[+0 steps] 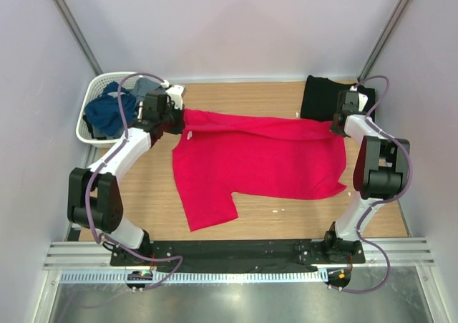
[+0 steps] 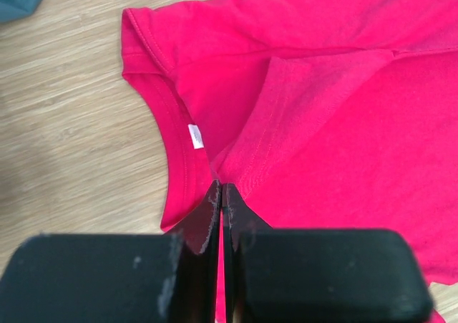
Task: Fold and stack the t-shirts
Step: Fold the tshirt
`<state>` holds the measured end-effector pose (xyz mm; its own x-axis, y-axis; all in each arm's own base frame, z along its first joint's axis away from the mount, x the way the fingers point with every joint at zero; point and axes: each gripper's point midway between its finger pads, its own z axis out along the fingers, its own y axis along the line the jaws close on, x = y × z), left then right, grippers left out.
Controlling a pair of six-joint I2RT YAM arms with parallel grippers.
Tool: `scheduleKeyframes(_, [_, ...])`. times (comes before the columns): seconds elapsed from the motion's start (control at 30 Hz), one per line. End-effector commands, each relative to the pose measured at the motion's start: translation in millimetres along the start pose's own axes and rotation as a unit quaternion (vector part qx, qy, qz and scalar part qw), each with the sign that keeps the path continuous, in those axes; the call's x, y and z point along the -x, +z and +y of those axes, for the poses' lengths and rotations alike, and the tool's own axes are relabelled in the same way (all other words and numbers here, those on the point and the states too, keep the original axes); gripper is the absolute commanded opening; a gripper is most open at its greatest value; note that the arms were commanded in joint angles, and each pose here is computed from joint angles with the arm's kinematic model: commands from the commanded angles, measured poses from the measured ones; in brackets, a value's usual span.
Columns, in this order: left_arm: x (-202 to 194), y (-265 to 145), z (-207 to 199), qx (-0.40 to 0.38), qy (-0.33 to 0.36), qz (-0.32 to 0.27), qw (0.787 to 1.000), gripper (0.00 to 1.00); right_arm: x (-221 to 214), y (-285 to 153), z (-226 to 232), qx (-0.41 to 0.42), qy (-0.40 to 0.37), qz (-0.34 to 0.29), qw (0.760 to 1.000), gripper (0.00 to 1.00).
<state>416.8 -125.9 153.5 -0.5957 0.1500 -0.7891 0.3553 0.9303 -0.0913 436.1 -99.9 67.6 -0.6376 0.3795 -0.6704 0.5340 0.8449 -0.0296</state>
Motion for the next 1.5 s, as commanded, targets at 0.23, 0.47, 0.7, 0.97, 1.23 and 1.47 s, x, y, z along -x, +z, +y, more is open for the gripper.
scheduleKeyframes(0.23, [-9.2,-12.7,2.8,0.01,0.015,0.005,1.0,0.0,13.0,0.7,-11.6,-0.027,-0.007,-0.005,1.0,0.01])
scheduleKeyframes(0.47, [-21.5,-10.6,-5.5,-0.01,0.012,0.032,0.999,0.0,6.2,8.6,-11.5,-0.034,-0.019,0.018,0.999,0.01])
scheduleKeyframes(0.7, [-24.6,-20.4,-36.2,-0.027,0.03,0.051,0.998,0.0,16.3,1.2,-7.3,-0.026,-0.022,0.024,0.999,0.05])
scheduleKeyframes(0.97, [-36.8,-15.3,-31.1,-0.003,0.025,0.071,0.997,0.0,5.8,8.5,-9.2,-0.034,-0.031,0.044,0.998,0.11])
scheduleKeyframes(1.23, [-41.2,-27.3,-37.1,-0.007,0.01,0.078,0.997,0.0,-2.2,11.3,-9.2,-0.034,-0.03,0.055,0.997,0.16])
scheduleKeyframes(1.47, [-43.3,-32.5,-38.0,0.0,0.01,0.081,0.997,0.0,-3.7,13.9,-15.5,-0.052,-0.032,0.059,0.996,0.22])
